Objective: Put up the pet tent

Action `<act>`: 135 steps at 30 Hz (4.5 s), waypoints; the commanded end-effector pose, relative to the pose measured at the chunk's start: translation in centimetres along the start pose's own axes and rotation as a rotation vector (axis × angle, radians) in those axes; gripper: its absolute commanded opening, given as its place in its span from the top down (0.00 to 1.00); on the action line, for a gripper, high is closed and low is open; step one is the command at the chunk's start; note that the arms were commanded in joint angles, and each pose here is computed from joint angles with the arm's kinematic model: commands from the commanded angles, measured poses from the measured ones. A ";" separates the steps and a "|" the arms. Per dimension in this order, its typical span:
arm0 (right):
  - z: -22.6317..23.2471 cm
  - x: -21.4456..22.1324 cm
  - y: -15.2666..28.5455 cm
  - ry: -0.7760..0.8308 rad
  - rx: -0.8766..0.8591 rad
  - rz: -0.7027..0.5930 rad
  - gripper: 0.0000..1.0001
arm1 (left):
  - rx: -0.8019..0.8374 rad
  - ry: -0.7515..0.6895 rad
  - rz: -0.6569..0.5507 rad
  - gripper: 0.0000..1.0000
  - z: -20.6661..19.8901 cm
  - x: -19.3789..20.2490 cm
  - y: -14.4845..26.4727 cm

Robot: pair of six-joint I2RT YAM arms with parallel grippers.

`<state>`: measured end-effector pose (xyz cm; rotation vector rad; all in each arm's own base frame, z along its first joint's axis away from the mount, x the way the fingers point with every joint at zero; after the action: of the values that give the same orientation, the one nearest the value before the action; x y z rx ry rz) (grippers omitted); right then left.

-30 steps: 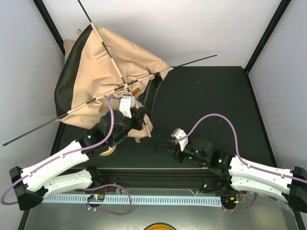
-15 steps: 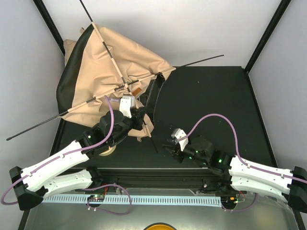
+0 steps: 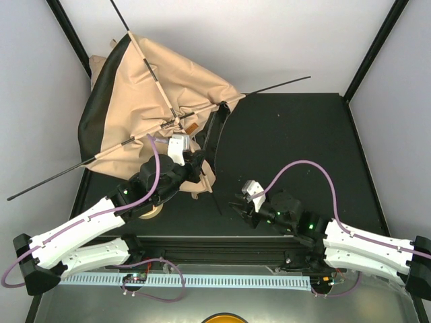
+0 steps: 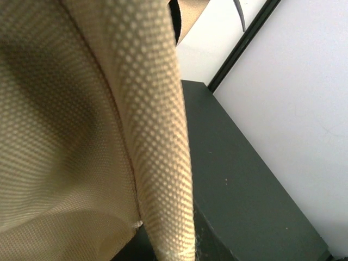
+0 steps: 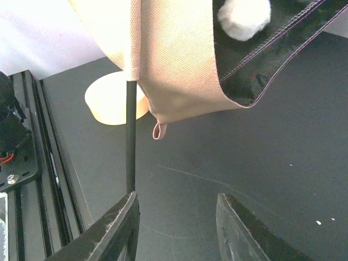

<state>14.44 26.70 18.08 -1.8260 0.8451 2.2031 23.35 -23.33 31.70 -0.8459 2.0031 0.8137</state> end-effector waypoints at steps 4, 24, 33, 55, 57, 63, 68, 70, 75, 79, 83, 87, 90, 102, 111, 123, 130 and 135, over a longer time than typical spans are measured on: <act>-0.2 -0.7 0.3 0.034 0.018 -0.035 0.58 | 0.031 -0.016 -0.086 0.99 -1.6 -3.3 0.5; -0.6 -0.5 0.5 0.044 0.042 -0.039 0.58 | 0.039 -0.031 -0.084 0.98 -2.4 -3.7 -0.8; -0.6 -0.4 0.1 0.047 0.042 -0.035 0.58 | 0.047 -0.054 -0.087 0.98 -2.6 -3.9 -1.1; 0.3 -3.3 1.8 0.005 0.002 -0.049 0.38 | 0.076 -0.011 -0.055 0.98 -3.2 -4.3 -1.1; 0.4 -3.6 2.2 -0.014 -0.004 -0.056 0.38 | 0.076 -0.003 -0.041 0.98 -3.0 -4.0 -0.9; 0.3 -4.1 3.2 -0.066 -0.006 -0.072 0.38 | 0.077 0.024 0.001 0.99 -2.6 -3.1 -0.3; 0.2 -4.0 3.3 -0.084 0.004 -0.060 0.38 | 0.071 0.024 0.022 0.98 -2.4 -2.7 0.1; 0.1 -3.9 3.2 -0.075 0.004 -0.064 0.37 | 0.067 0.016 0.034 0.98 -2.3 -2.6 0.1; -0.7 -3.4 2.5 -0.079 -0.007 -0.072 0.36 | 0.044 0.001 0.051 0.98 -1.5 -2.4 0.3; -2.1 -3.3 2.0 -0.107 -0.026 -0.071 0.38 | 0.029 0.015 0.069 0.98 -0.8 -2.1 0.1; -4.0 -3.4 2.1 -0.133 -0.010 -0.101 0.39 | 0.034 0.039 0.077 0.98 -0.3 -2.4 0.0; -5.2 -2.6 2.3 -0.154 0.016 -0.123 0.43 | 0.059 0.085 0.076 0.99 0.0 -3.4 0.2; -5.4 -2.1 2.5 -0.141 0.029 -0.176 0.44 | 0.101 0.122 0.071 0.98 -0.2 -4.7 0.7; -2.1 -1.3 1.8 0.146 -0.153 -0.308 0.48 | 0.284 0.199 0.044 0.98 -2.5 -8.1 2.9; 0.6 -1.2 -1.0 0.219 -0.229 -0.296 0.55 | 0.361 0.217 -0.009 0.98 -3.9 -9.5 4.5; 2.5 -1.1 -2.6 0.273 -0.238 -0.323 0.61 | 0.431 0.190 -0.071 0.98 -4.9 -10.7 6.4; 3.1 -1.2 -2.8 0.297 -0.251 -0.342 0.61 | 0.451 0.195 -0.078 0.98 -5.2 -10.8 6.4; 3.3 -1.0 -2.7 0.305 -0.256 -0.339 0.61 | 0.465 0.204 -0.079 0.98 -5.4 -10.9 6.3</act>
<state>12.96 30.51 16.32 -2.2391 0.3328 2.0295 21.90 -21.04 42.00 -0.7459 2.2714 0.3256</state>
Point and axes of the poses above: each gripper's point midway between its finger pads, its own y axis back along the fingers, its own z axis along the line the jaws close on, x = y × z, the point moved 1 cm from there along y, back along the fingers
